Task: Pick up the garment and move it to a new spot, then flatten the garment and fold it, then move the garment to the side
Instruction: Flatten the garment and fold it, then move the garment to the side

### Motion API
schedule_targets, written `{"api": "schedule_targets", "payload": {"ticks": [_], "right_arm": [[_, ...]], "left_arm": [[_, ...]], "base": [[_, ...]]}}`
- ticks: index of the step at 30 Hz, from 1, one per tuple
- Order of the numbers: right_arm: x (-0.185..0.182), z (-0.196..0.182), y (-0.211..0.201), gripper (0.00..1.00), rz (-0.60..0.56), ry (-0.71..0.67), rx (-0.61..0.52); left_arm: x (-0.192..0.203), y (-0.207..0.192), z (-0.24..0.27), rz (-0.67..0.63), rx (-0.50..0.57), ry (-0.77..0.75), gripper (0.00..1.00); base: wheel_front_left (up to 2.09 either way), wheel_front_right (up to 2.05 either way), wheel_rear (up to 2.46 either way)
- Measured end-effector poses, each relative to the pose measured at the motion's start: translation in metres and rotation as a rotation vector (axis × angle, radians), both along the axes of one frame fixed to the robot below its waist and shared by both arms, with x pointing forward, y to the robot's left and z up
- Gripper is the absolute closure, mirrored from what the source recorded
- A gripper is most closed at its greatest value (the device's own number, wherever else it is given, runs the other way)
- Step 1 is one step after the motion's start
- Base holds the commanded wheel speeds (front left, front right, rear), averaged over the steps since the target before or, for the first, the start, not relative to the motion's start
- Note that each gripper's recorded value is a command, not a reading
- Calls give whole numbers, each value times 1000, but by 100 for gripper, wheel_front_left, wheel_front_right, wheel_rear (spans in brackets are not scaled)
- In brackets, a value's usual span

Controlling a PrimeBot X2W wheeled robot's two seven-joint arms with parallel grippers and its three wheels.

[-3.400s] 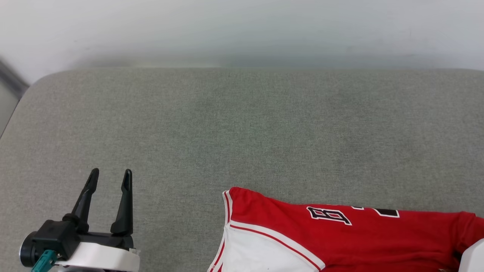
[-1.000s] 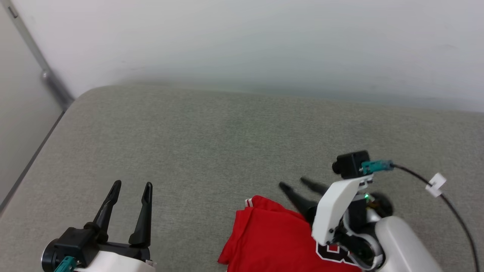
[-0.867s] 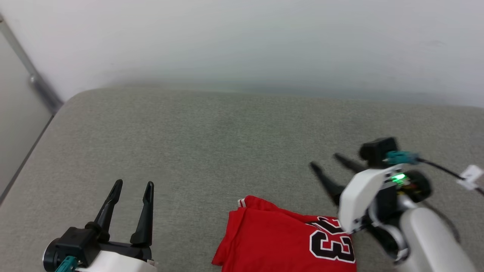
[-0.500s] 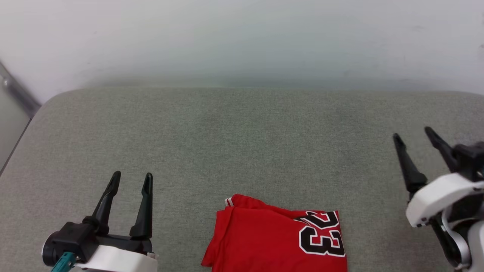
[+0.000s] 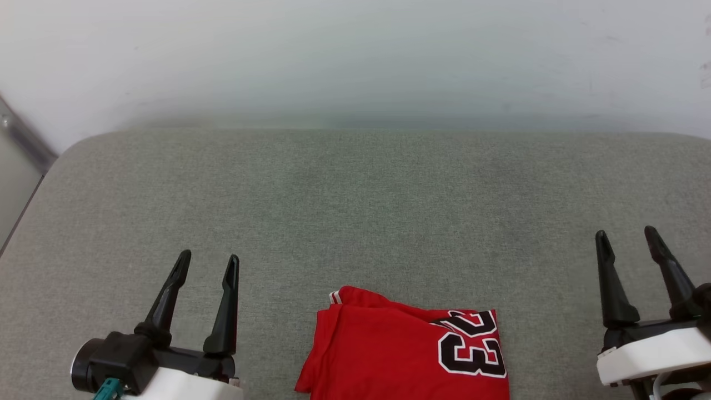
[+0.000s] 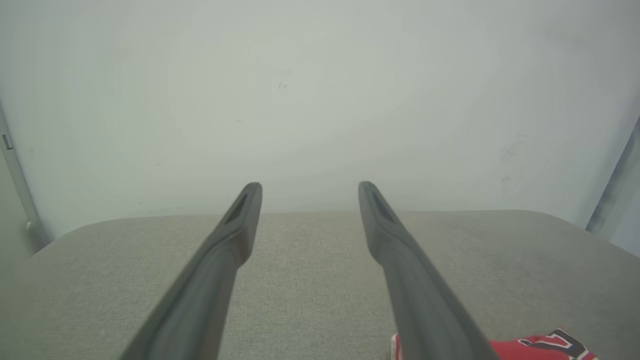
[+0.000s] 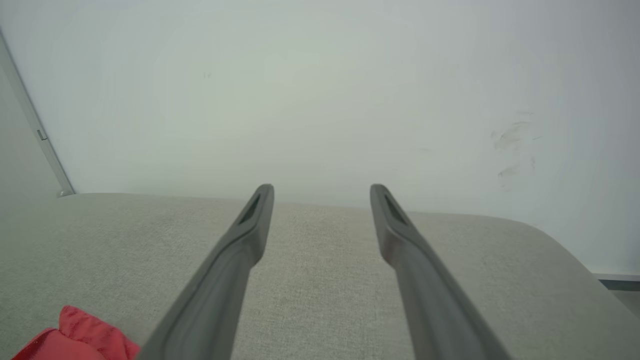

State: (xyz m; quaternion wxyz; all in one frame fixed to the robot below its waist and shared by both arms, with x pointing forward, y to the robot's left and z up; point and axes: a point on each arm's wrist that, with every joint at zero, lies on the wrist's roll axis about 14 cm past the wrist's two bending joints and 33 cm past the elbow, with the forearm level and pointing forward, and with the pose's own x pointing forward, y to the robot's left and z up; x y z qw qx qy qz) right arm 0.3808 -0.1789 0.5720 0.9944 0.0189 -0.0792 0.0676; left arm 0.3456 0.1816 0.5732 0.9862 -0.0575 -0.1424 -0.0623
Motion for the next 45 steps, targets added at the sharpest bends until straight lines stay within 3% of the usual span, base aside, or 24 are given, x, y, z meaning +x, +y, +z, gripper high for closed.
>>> {"api": "schedule_targets", "payload": {"ticks": [12,20,21,28,32,38,45], "right_arm": [[-8,-4,15,0,17,2,25],[-9,-21,21,0,34,92,37],[-12,-40,34,0,87,211,12],[-33,-96,54,0,228,644,-58],[-52,-123,62,0,276,887,-40],[-61,-147,76,0,323,1073,-47],[-57,-175,98,0,371,1189,-61]], "left_arm": [[-7,-2,-2,5,6,6,0],[-7,-3,-4,3,8,10,0],[-6,-3,-6,3,9,18,0],[2,-5,-12,-3,11,37,0],[7,-5,-21,-4,17,66,0],[12,-4,-29,1,18,93,0],[14,6,-35,32,23,115,0]], "base": [[0,0,0],[0,0,0],[0,0,0],[0,0,0],[0,0,0],[0,0,0],[0,0,0]]}}
